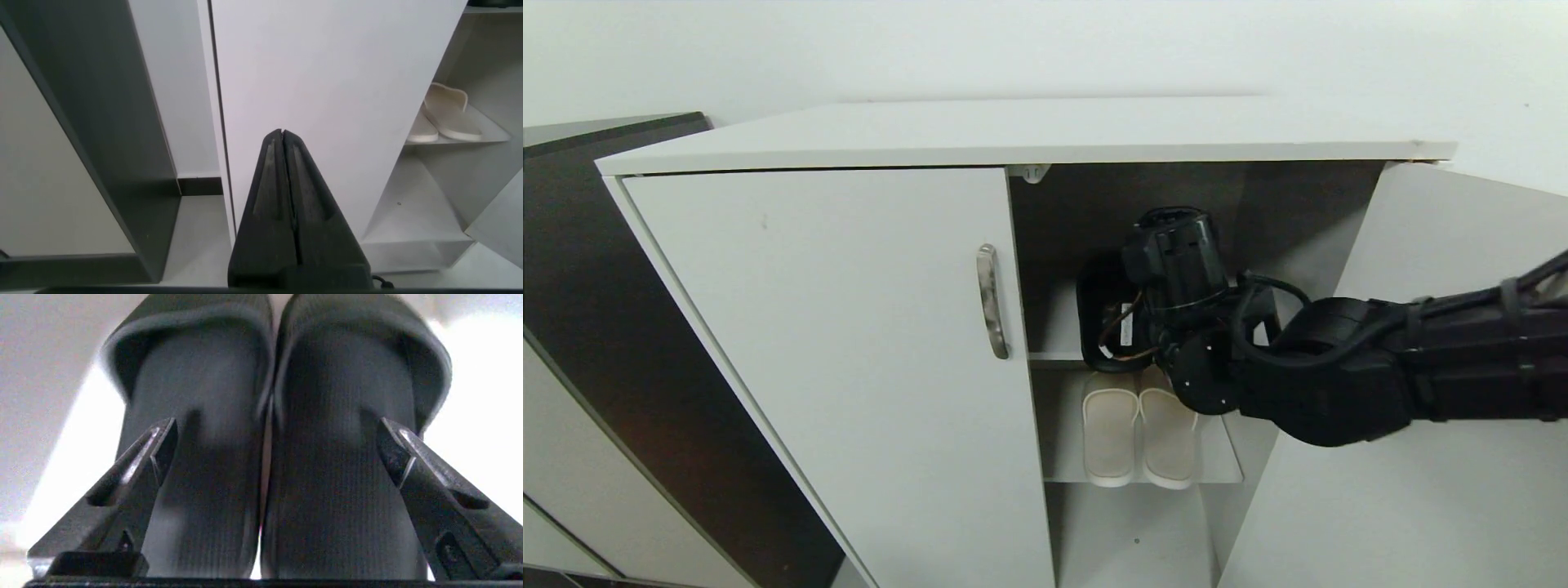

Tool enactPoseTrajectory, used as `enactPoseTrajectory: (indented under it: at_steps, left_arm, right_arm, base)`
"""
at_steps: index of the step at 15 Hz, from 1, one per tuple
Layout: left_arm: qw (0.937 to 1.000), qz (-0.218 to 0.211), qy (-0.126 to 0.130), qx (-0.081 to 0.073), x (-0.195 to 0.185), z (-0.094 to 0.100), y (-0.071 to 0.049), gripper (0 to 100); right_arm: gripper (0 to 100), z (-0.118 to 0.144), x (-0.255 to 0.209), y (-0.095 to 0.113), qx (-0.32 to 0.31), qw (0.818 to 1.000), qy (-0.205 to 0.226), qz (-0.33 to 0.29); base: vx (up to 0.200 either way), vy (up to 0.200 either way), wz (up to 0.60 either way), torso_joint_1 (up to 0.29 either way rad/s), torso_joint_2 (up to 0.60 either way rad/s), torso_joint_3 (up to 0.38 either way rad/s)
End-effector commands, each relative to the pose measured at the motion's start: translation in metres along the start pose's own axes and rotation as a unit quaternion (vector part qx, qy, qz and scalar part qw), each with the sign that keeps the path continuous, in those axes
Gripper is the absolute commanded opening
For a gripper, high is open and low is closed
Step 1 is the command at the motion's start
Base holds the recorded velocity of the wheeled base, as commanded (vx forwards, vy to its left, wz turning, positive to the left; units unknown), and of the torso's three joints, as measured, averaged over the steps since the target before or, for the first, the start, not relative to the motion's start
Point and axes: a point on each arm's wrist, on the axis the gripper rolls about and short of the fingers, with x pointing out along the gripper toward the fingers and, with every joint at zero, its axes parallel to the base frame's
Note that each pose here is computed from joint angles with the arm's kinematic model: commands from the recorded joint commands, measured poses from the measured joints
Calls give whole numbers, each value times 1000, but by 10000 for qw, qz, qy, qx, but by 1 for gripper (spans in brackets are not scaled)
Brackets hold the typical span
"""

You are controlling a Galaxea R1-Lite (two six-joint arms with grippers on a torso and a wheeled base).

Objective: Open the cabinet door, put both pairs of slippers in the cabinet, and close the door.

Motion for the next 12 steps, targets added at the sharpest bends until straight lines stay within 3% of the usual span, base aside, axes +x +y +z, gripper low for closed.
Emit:
enactPoseTrajectory:
  at_steps: [1, 5, 12]
  left_arm:
    - [10000, 1, 6, 0, 0, 0, 0, 0]
    - [10000, 1, 6, 0, 0, 0, 0, 0]
    - [10000, 1, 6, 0, 0, 0, 0, 0]
  right_arm:
    - [0, 8, -48, -11, 95, 9991, -104, 402]
    - [0, -4, -88, -23, -74, 9964, 1, 847]
    - [0, -15, -86, -16, -222, 9960, 93, 855]
  base:
    - [0, 0, 0, 0, 0, 0]
    - [0, 0, 0, 0, 0, 0]
    - [0, 0, 0, 0, 0, 0]
